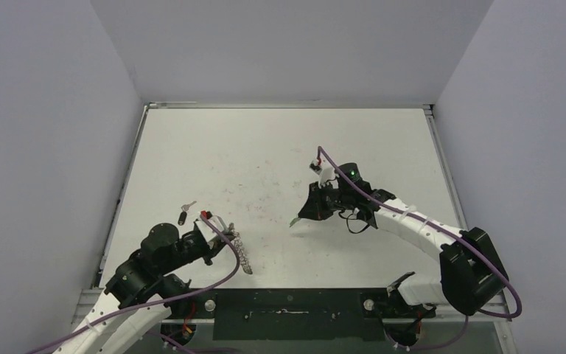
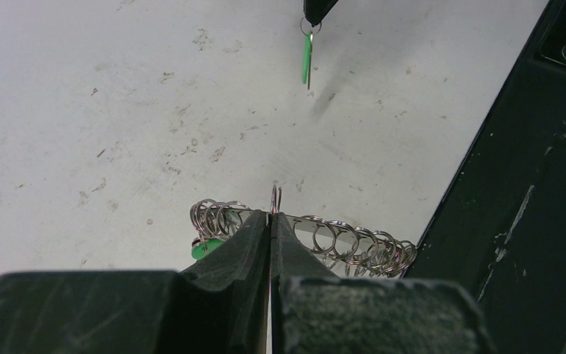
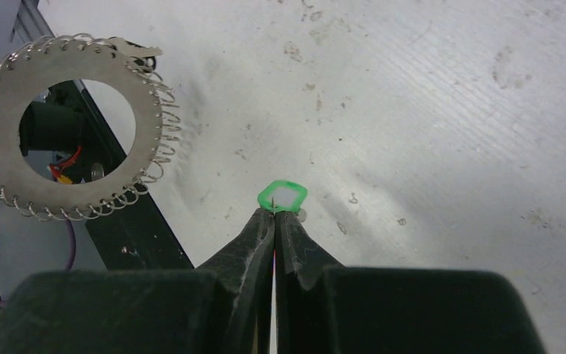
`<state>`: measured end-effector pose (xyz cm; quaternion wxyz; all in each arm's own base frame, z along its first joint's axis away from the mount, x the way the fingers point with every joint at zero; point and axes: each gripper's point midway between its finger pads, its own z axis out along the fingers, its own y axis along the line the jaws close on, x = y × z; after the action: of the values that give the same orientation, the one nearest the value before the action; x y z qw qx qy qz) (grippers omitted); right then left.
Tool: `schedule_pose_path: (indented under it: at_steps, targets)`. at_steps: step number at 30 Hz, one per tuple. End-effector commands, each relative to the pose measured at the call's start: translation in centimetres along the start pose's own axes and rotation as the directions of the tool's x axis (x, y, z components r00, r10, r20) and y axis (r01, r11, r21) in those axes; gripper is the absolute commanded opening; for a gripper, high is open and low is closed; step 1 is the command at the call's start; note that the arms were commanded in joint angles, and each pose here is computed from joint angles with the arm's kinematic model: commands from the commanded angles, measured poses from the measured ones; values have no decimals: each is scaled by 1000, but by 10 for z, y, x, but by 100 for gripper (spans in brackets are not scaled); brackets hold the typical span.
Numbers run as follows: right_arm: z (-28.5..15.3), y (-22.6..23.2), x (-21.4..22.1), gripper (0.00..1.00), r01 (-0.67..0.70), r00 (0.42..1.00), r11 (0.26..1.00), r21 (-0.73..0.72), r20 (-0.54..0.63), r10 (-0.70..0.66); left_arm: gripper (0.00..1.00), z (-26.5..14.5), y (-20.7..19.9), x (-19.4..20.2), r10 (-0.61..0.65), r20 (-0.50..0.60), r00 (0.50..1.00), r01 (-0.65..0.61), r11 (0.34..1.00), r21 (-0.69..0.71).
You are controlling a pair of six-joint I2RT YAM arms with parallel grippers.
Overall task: Put the keys on the keyring
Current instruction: Pick up the key from the center of the board, then insert the key onto the keyring.
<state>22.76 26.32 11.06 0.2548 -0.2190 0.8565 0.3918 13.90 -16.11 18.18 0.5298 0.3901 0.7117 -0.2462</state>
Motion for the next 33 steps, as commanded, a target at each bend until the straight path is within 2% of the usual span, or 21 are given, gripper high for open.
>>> schedule_pose_path:
  at_steps: [1,10,19,25,33]
  targets:
    - [-2,35,-17,0,183,983,982,-37,33,-182,0,6,-7,-33,12,123,992,-20,998,67]
    - [7,101,-35,0,379,925,909,-174,109,-365,0,10,-8,-36,-7,145,989,-7,995,98]
    - [14,144,-32,0,516,856,818,-254,114,-505,0,11,-7,-36,-7,139,990,-7,995,104]
    - [19,171,-26,0,560,826,770,-306,126,-550,0,12,-6,-34,-8,129,992,-6,994,109]
    - [29,184,-26,0,568,819,760,-318,122,-561,0,12,-6,-35,-4,134,991,-11,994,111]
